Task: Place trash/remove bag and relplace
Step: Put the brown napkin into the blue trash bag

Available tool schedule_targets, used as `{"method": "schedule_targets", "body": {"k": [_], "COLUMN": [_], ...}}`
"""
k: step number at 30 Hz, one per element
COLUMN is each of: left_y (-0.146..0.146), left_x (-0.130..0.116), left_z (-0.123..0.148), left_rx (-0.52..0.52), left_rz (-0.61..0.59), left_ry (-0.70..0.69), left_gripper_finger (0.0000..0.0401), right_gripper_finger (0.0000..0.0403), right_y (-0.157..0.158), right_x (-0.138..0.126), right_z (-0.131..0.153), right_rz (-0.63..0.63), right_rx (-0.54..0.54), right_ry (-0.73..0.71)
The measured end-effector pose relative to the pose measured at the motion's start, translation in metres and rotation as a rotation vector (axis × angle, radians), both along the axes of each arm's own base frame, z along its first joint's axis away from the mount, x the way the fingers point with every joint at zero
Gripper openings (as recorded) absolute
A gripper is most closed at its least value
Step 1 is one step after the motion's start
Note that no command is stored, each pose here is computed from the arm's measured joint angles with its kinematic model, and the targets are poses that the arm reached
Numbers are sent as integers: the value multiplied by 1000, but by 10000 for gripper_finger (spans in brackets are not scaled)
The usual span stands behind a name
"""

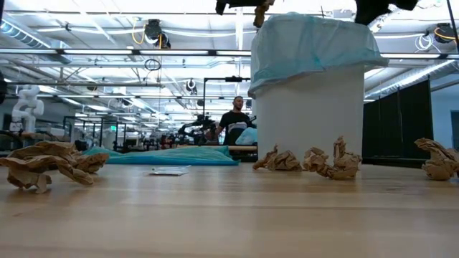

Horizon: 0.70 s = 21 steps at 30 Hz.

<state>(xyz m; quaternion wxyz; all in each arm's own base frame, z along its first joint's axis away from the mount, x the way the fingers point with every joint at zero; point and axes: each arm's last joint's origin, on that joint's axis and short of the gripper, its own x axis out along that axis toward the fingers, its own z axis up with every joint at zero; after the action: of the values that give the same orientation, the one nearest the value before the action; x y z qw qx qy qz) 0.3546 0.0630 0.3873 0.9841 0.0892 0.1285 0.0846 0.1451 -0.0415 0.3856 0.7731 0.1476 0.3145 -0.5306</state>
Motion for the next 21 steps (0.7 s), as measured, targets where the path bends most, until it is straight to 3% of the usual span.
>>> {"method": "schedule_targets", "body": {"k": [5, 12, 21], "left_y": [4, 8, 11], "left_x": [0, -1, -2], "left_z": [1, 1, 0], "left_rx": [1, 0, 4], "left_rz": [10, 23, 38], "left_ry": [-9, -6, -1], "left_gripper_finger": [5, 5, 8], "right_gripper_finger": [0, 0, 0], "right_y": [-9, -10, -12], "right_x": [3, 30, 35], "right_z": [-6, -6, -5], "right_rz": [-29, 200, 212], "right_rx": [86, 199, 155], "right_ry": [35, -39, -39]}}
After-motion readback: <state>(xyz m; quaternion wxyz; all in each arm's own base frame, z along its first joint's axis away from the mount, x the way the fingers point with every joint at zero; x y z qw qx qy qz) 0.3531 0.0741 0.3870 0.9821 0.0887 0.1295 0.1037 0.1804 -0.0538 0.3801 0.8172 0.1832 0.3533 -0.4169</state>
